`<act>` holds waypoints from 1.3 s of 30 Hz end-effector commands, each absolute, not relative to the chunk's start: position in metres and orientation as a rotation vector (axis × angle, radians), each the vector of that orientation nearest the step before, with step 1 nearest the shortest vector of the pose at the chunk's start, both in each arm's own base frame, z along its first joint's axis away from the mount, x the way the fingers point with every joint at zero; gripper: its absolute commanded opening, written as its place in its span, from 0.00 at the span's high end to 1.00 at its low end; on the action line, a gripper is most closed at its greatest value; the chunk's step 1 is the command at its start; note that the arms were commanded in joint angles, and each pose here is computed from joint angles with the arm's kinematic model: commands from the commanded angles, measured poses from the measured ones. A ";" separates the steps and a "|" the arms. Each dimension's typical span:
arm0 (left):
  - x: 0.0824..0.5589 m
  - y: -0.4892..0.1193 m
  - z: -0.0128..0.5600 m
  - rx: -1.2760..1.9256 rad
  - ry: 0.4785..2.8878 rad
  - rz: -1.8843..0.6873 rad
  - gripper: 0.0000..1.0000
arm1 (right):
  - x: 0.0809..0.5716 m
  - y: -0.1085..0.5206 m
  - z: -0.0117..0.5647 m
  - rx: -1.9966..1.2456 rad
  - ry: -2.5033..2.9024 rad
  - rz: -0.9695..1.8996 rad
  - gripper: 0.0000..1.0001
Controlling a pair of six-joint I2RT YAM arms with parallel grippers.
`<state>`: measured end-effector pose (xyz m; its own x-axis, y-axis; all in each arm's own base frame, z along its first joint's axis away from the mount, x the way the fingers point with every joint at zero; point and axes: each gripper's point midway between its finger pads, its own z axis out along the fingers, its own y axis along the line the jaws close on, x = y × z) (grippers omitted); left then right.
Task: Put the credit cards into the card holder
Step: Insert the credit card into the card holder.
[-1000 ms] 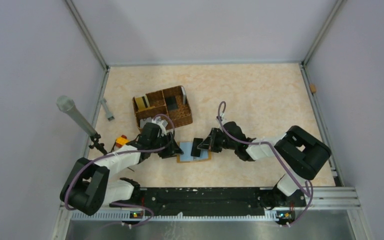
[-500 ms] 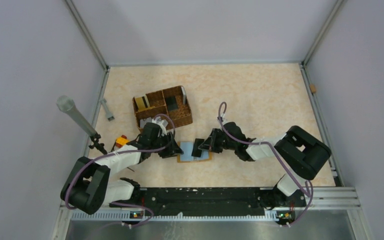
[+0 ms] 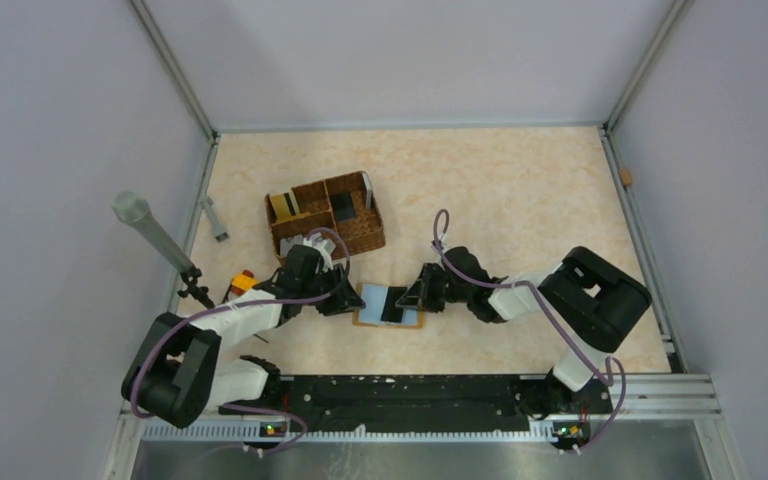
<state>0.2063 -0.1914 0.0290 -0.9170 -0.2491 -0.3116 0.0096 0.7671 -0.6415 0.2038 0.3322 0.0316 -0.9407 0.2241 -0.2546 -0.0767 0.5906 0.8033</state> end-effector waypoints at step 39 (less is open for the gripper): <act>0.201 -0.193 0.021 -0.121 2.611 -0.951 0.73 | 0.187 0.362 -0.002 0.080 2.660 1.314 1.00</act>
